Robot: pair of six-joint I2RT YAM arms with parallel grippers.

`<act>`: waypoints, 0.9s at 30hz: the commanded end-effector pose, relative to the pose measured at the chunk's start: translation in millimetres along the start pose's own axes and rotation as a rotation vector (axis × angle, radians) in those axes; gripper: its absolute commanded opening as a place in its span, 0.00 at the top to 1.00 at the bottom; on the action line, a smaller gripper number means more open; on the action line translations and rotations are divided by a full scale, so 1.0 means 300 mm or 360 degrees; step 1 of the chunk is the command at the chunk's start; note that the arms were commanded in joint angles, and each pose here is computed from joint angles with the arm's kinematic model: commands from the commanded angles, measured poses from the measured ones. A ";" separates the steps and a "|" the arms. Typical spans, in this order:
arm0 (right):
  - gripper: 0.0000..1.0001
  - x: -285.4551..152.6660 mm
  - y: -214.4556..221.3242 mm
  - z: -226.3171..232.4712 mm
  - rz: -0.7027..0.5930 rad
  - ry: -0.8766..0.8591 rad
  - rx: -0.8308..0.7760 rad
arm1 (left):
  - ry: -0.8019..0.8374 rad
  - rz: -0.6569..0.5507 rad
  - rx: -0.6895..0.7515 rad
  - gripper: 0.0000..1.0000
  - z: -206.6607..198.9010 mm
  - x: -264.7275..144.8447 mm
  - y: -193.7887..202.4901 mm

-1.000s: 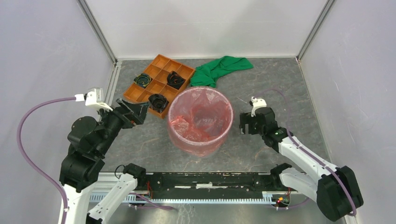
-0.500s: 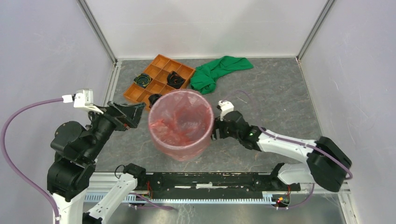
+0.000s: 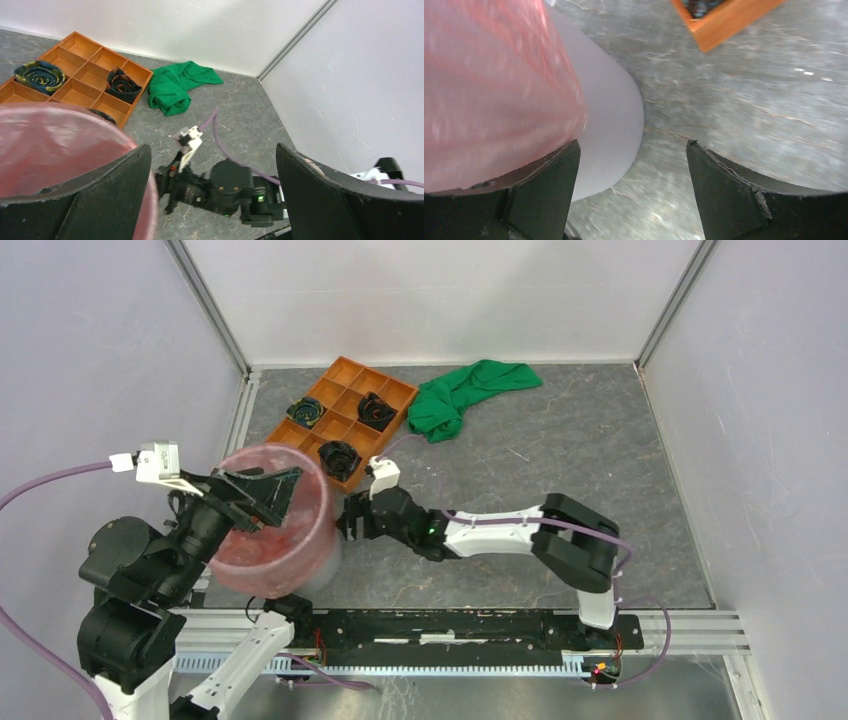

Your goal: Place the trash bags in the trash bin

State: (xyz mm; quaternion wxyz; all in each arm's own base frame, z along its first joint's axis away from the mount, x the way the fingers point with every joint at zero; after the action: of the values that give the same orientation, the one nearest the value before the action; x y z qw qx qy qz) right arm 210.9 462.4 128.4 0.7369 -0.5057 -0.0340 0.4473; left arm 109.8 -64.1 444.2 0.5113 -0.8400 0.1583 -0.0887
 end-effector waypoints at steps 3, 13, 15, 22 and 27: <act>0.16 0.123 -0.063 0.249 -0.0185 -0.0249 0.0187 | 0.0002 -0.0030 0.0034 0.00 -0.001 -0.038 -0.015; 0.09 -0.041 -0.155 0.081 -0.0302 -0.0095 -0.0050 | -0.0043 -0.0057 0.0022 0.00 0.015 -0.013 -0.017; 0.07 -0.137 -0.181 -0.006 -0.0360 -0.0096 -0.0198 | -0.0013 -0.0070 0.0019 0.00 -0.004 0.008 -0.039; 0.02 -0.508 -0.305 -0.231 -0.0387 0.0223 -0.0759 | 0.0183 -0.0204 -0.0005 0.00 -0.105 0.104 -0.158; 0.02 -0.843 -0.530 -0.260 -0.0595 0.0432 -0.0802 | 0.0218 -0.0348 -0.0014 0.00 -0.125 0.141 -0.220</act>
State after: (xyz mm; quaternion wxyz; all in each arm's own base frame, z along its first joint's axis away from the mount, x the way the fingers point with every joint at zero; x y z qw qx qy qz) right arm 203.0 280.7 263.5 0.6892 -0.6495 -0.1541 0.2818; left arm 146.6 -80.6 483.2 0.5026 -0.8423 0.1407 -0.1347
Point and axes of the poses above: each gripper's point midway between its finger pads, its own x axis out along the fingers, its own z axis along the line the jaws close on, y = z × x, the point moved 3 cm from there along -x, back along the fingers, and after that the axes turned 2 degrees about x, right-handed, at the moved point
